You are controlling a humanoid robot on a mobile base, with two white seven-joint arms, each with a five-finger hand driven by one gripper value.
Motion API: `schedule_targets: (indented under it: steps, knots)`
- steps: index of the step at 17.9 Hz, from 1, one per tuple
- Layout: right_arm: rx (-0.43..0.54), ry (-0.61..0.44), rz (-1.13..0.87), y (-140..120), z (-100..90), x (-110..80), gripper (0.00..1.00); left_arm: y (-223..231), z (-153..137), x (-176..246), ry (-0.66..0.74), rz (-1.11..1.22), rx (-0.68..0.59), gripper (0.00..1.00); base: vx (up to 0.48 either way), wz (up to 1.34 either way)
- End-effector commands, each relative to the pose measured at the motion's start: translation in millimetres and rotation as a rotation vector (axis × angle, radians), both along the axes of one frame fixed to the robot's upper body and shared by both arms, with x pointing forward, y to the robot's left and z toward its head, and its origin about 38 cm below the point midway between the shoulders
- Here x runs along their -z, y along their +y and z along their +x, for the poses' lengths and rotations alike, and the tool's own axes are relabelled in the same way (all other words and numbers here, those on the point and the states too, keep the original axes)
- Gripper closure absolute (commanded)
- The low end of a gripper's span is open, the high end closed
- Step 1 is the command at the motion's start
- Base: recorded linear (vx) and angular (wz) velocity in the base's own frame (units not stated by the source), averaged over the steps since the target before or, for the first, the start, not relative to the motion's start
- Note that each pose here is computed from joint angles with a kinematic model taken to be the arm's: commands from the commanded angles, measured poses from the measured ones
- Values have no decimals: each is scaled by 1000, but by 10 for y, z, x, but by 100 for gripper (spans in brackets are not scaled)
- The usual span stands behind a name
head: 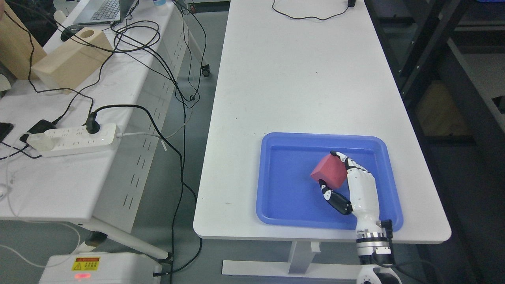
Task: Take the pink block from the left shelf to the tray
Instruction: 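Lower the pink cube into the blue tray and open the right hand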
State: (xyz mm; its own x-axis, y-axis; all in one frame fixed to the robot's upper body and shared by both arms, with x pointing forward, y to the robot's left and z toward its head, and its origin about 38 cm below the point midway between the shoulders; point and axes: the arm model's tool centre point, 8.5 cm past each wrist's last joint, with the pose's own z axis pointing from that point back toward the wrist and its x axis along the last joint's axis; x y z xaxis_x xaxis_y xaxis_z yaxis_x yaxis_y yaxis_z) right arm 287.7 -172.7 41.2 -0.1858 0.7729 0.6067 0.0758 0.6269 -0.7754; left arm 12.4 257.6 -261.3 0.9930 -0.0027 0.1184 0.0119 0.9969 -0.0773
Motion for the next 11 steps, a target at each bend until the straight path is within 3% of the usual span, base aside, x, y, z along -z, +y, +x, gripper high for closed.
schedule_targets:
  steps: [1, 6, 11]
  knots:
    - [-48, 89, -32, -5, -56, 118, 71, 105, -69, -5, 3, 15, 0, 0, 73, 5]
    - [-11, 120, 77, -112, -113, 172, 52, 105, -69, -5, 3, 15, 0, 0, 57, 2]
    - [39, 93, 163, -296, -92, 133, 41, 105, -69, -5, 3, 15, 0, 0, 23, 9]
